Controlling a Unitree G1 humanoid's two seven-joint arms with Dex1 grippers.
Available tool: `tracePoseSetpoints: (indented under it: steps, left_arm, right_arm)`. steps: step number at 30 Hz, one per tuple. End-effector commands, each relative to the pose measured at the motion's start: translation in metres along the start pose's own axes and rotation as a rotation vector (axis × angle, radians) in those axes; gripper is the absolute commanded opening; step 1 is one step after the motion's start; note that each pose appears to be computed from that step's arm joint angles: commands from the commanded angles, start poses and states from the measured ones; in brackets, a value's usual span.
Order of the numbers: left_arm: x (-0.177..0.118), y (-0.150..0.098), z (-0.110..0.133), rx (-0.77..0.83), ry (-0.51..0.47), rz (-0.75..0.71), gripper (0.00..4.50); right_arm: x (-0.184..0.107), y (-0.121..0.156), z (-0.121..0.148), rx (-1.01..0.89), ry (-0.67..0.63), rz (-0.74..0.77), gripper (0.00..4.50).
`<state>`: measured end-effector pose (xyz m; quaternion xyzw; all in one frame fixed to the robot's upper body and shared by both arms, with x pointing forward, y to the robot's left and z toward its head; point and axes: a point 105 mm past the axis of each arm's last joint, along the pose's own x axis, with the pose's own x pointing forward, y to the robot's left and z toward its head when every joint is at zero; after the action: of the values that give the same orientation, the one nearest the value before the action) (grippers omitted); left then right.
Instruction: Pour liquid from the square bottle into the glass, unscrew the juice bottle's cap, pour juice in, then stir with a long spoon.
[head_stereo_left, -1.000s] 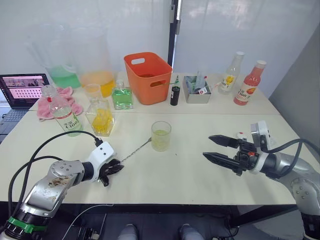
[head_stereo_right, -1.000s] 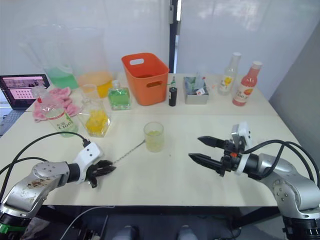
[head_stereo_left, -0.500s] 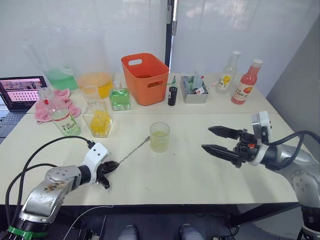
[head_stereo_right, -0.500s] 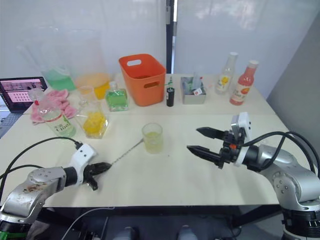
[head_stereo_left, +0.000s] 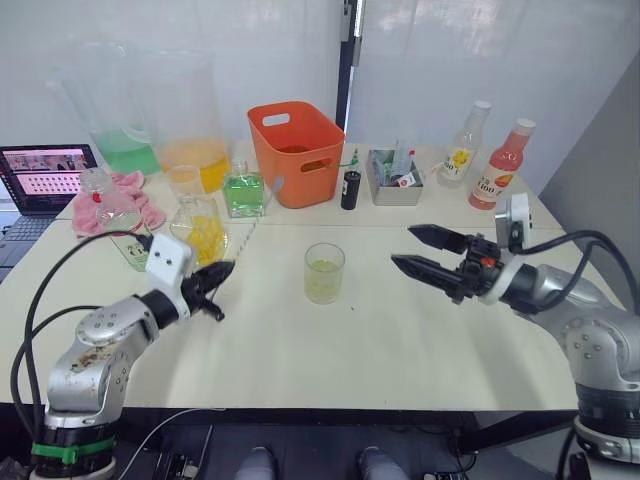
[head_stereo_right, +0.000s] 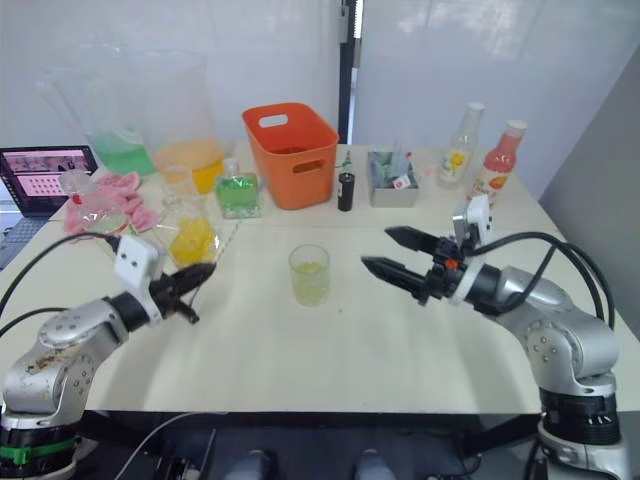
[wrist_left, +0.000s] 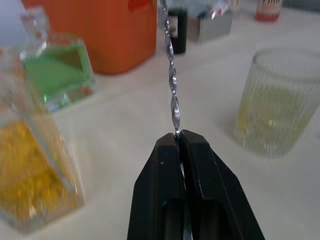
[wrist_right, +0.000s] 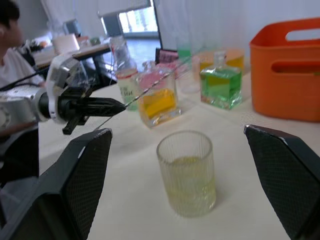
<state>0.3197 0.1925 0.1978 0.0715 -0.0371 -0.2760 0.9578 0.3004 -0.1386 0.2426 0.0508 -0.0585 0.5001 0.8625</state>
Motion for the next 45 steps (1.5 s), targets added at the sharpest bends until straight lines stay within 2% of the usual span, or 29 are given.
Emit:
tracePoseSetpoints:
  steps: [1,6,11,17,28,33,41,42,45]
  left_arm:
    - [0.003,-0.010,0.031,0.020,-0.102,-0.055,0.08]
    - [0.014,-0.034,0.052,0.041,-0.156,-0.169,0.08]
    - [0.023,-0.051,0.065,0.040,-0.176,-0.241,0.08]
    - [0.031,-0.068,0.056,0.151,-0.107,-0.310,0.08]
    - [0.036,-0.073,0.053,0.153,-0.112,-0.309,0.08]
    - [0.038,-0.072,0.053,0.153,-0.115,-0.296,0.00]
    - [0.041,-0.073,0.054,0.144,-0.122,-0.291,0.00]
    - [0.041,-0.073,0.054,0.144,-0.123,-0.291,0.00]
    - [0.042,-0.075,0.054,0.140,-0.126,-0.292,0.00]
  right_arm:
    - [0.010,0.008,0.017,-0.037,-0.054,0.008,4.50]
    - [0.032,0.009,0.015,-0.033,-0.024,-0.059,4.50]
    - [0.058,0.011,0.017,0.141,-0.037,-0.032,4.50]
    - [0.082,0.003,0.023,0.324,-0.108,-0.057,4.50]
    - [0.095,0.007,0.032,0.499,-0.191,-0.072,4.50]
    - [0.098,0.007,0.033,0.540,-0.208,-0.094,3.11]
    - [0.099,0.006,0.034,0.596,-0.247,-0.116,0.28]
    - [0.100,0.007,0.034,0.599,-0.247,-0.117,0.02]
    - [0.101,0.008,0.033,0.606,-0.254,-0.119,0.02]
